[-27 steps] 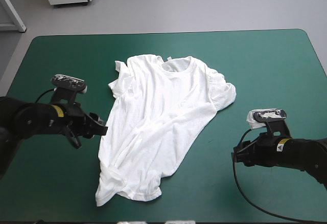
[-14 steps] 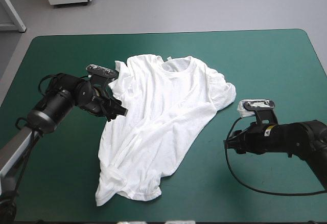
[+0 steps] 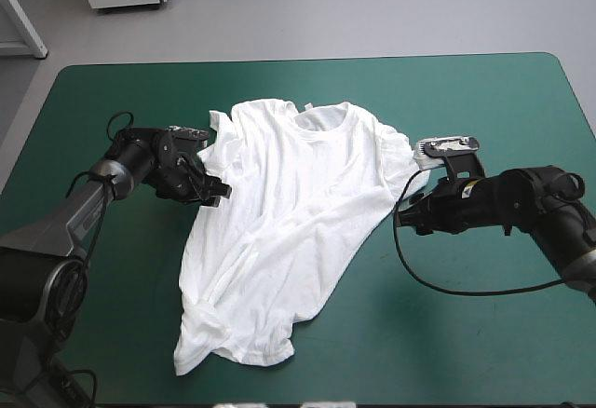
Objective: Fold the cloth
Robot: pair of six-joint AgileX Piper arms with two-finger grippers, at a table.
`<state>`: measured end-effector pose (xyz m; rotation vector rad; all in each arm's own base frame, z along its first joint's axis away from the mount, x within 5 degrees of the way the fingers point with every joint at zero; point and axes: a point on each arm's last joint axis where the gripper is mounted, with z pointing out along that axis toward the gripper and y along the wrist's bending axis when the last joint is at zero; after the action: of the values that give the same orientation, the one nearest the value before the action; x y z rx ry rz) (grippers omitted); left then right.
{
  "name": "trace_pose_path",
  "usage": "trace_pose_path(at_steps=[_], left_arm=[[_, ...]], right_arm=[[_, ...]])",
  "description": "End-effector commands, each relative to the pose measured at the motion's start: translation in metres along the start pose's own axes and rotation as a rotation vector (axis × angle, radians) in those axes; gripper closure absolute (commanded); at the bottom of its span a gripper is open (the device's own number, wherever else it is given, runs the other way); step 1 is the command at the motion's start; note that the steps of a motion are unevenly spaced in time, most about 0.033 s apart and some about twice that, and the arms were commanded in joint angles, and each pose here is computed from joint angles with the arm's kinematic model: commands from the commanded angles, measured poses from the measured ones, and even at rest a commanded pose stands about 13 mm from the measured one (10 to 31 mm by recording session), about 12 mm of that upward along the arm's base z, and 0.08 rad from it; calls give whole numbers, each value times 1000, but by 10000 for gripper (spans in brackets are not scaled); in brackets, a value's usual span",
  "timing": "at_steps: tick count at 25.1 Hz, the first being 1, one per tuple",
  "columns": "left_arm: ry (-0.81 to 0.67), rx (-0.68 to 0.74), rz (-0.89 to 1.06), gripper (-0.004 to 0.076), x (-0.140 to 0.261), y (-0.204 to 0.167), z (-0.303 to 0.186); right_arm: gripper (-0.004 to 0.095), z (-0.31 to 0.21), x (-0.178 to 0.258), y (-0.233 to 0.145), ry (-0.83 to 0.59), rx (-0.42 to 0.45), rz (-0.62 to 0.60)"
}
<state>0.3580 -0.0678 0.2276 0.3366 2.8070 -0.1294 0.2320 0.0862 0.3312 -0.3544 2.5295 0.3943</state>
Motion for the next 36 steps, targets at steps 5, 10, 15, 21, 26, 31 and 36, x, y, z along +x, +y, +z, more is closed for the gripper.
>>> trace_pose_path(at_steps=[5,10,15,21,26,31,36], left_arm=[[4,36,-8,264,-18,-4,10],[110,44,-16,382,-12,-3,39],[104,39,-14,641,-13,-2,45],[82,37,13,734,-15,-1,46],[87,43,11,734,-14,-2,46],[88,44,23,734,-14,-2,46],[93,45,28,734,-14,-2,45]], right_arm=[[381,14,-12,-4,7,23,1],[381,40,-13,-9,89,20,69],[379,55,-16,-7,101,-29,117],[379,77,-31,-9,144,-32,126],[379,100,-45,-9,178,-34,123],[379,132,-48,-4,245,-34,124],[379,162,-38,2,321,-1,88]])
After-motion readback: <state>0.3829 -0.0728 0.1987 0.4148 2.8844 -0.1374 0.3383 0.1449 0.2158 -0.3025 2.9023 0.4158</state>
